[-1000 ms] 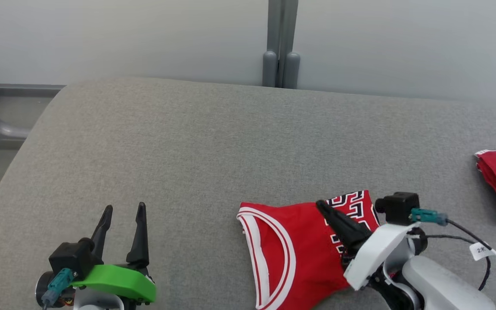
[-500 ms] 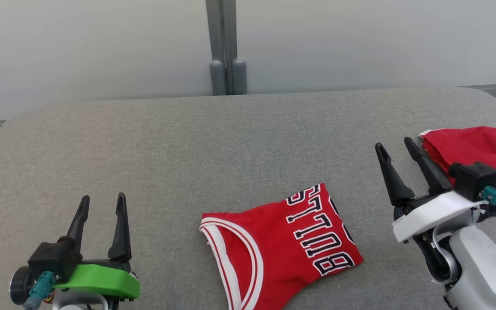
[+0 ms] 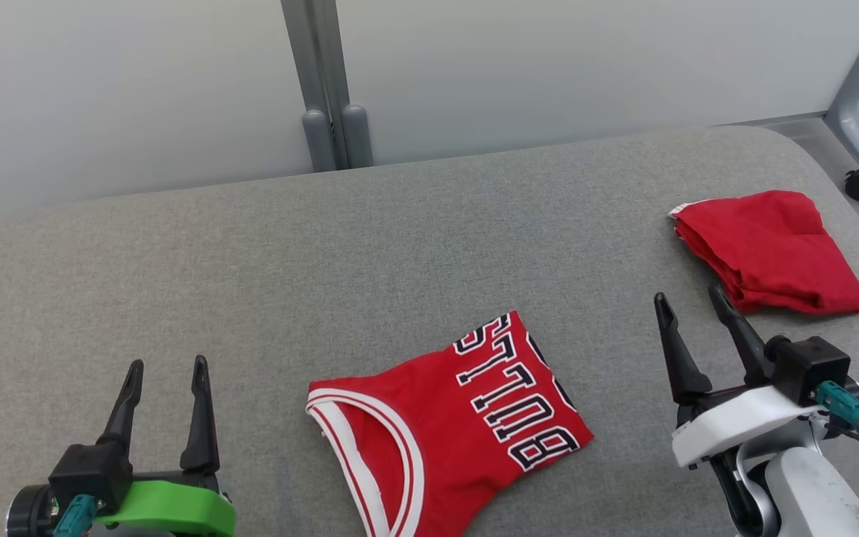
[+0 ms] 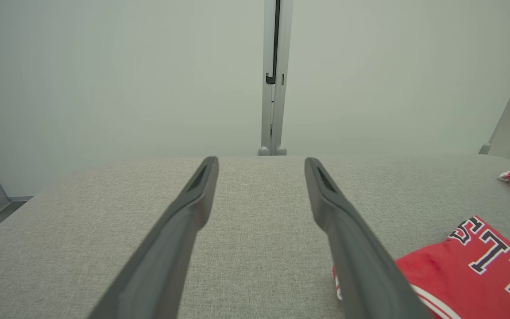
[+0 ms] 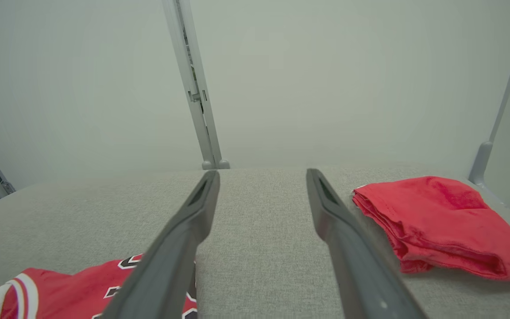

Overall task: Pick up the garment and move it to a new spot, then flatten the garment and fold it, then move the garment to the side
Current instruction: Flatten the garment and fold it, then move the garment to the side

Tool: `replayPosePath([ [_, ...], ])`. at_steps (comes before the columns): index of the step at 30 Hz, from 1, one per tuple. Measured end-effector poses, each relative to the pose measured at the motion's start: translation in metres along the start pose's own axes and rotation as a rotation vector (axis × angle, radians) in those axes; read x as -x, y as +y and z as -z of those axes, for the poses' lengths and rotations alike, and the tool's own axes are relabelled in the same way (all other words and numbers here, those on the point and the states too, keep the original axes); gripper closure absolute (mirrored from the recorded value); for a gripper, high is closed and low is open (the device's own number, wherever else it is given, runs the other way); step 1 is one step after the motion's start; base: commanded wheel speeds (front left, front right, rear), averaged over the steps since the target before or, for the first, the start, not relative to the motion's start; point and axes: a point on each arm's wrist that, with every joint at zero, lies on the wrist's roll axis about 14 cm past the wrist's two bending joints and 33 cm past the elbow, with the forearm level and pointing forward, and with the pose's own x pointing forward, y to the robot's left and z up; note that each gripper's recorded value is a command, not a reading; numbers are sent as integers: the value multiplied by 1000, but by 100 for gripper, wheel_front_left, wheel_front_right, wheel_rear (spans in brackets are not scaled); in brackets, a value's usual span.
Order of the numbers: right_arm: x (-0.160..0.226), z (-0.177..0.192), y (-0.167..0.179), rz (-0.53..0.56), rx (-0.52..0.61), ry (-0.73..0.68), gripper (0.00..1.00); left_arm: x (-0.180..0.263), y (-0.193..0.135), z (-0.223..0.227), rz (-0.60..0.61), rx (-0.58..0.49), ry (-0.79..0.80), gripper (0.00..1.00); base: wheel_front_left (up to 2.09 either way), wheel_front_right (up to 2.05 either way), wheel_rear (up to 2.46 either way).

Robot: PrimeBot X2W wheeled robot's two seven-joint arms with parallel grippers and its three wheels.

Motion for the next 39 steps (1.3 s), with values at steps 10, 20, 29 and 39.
replayPosePath([
  [10,0,17,8,-29,2,54,0,4,2,3,-6,2,5,0,0,0,0],
  [20,-19,64,43,-156,-5,343,0,17,13,7,-46,5,14,0,0,0,0],
  [29,-16,127,68,-212,-79,736,0,32,31,8,-113,11,19,0,0,0,0],
  [39,-5,176,91,-256,-133,982,0,44,58,11,-198,5,37,0,0,0,0],
])
